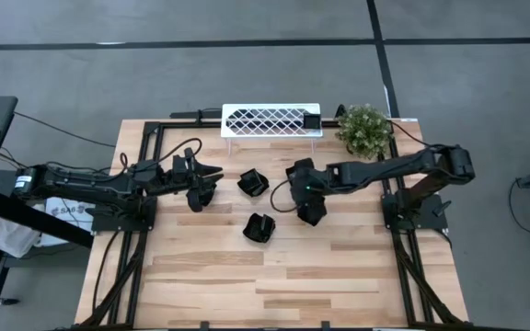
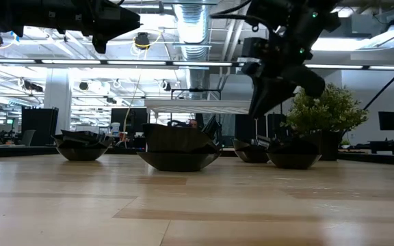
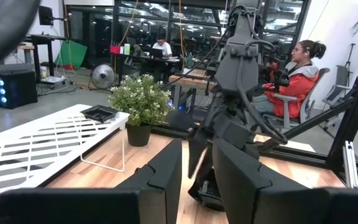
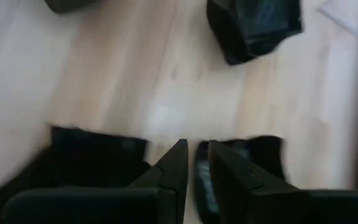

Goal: Pick & Place Mini shaped plates
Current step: Stack the black square plate on top of the black square plate on the shelf

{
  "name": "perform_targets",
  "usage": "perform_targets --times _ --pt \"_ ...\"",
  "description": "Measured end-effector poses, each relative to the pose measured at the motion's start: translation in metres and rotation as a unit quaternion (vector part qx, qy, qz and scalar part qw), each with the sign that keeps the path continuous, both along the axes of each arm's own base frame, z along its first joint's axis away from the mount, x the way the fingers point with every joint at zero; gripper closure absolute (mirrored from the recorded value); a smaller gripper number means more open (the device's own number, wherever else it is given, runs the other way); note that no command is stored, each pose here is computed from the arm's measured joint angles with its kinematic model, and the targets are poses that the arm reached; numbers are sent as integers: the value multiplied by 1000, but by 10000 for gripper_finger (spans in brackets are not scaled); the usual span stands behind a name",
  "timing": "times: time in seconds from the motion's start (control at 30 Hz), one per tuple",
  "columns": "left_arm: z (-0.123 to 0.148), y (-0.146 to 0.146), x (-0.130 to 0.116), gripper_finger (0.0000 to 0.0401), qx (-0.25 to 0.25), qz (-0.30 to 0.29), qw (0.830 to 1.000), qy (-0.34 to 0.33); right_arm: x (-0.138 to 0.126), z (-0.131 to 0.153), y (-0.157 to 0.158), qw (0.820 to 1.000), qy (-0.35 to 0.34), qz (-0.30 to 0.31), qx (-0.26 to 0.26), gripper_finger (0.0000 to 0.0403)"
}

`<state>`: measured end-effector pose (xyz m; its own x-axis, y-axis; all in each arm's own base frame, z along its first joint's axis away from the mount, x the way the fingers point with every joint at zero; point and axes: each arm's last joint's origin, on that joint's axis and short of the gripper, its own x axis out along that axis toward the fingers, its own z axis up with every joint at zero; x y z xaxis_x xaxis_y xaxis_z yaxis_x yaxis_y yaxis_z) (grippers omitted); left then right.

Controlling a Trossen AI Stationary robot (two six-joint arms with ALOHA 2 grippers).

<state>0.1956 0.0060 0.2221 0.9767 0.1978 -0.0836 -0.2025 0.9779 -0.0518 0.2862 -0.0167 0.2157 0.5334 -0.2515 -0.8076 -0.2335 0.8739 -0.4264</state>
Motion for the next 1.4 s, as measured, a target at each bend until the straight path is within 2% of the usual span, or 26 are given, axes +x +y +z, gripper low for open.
perform_targets --times 0.1,0.23,0.47,0.67,0.83,1.17,1.4 --pt "0 0 0 308 0 0 1000 -1 -3 5 -1 999 -16 -45 -16 344" --pt "0 0 0 308 0 0 1000 -2 -4 6 1 994 -36 -101 25 344" --pt "0 0 0 308 0 0 1000 -2 -5 -4 0 997 13 -56 54 342" --pt "1 0 0 308 2 0 1000 -3 -5 -3 2 996 14 -11 82 333" --pt "1 0 0 308 5 -1 1000 -3 -5 -4 -4 991 16 -22 129 320" --pt "1 0 0 308 6 -1 1000 -5 -3 -10 -9 989 22 -10 146 283" --pt "1 0 0 308 5 -2 1000 -5 3 -16 -10 989 23 -4 144 281"
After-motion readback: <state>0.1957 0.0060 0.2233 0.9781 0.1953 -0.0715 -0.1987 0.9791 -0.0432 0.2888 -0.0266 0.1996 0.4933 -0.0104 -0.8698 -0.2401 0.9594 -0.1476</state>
